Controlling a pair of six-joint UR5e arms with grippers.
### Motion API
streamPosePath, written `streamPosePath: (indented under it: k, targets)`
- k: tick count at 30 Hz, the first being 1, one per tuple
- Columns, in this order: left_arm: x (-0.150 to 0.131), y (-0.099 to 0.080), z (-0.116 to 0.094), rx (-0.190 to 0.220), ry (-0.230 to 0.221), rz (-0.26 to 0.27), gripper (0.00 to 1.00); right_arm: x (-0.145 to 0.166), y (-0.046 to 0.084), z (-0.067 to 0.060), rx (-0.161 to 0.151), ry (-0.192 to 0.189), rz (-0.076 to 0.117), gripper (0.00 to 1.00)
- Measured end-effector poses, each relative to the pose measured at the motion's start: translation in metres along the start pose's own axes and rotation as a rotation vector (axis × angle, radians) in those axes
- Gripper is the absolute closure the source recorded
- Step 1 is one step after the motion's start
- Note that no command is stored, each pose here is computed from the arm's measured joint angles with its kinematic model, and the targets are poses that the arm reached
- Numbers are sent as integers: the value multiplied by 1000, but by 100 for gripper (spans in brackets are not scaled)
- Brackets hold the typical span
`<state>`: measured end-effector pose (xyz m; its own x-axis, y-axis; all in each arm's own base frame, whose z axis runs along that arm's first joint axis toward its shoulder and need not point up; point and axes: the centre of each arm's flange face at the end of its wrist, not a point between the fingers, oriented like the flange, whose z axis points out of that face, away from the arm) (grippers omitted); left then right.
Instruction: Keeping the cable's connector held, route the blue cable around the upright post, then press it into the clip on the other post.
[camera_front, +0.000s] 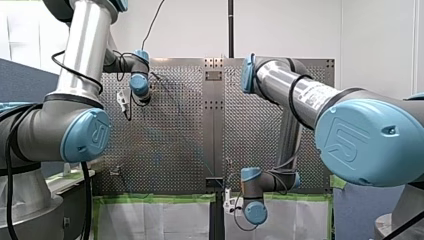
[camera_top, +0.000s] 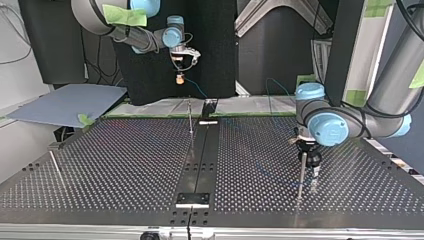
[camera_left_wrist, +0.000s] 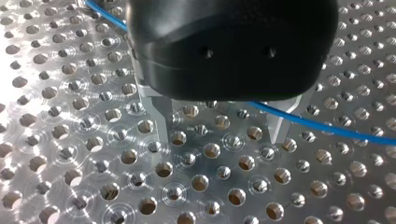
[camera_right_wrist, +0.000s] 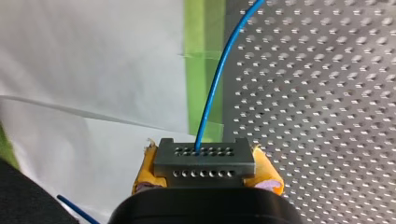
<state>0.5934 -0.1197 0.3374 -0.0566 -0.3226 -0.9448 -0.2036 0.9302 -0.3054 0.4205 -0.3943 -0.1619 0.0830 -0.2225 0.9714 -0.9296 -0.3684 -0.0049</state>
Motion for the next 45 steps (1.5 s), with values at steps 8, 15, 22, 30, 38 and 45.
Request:
streamPosePath:
  k: [8, 15, 22, 30, 38, 45]
  targets:
    - [0, 2, 0, -7, 3, -10, 0, 25, 4, -13, -5, 31, -9, 100]
    - [-1, 4, 1, -13, 1, -16, 0, 45, 10, -23, -7, 63, 5, 100]
    - [-2, 8, 2, -20, -1, -24, 0, 64, 17, -35, 2, 79, 9, 100]
    - [-2, 6, 2, -16, 0, -31, 0, 83, 26, -50, 19, 85, 6, 100]
    - [-1, 5, 1, -12, 1, -47, 0, 106, 35, -61, 26, 107, 10, 100]
    - [-1, 3, 0, -11, 2, -47, 0, 111, 40, -58, 34, 122, 9, 100]
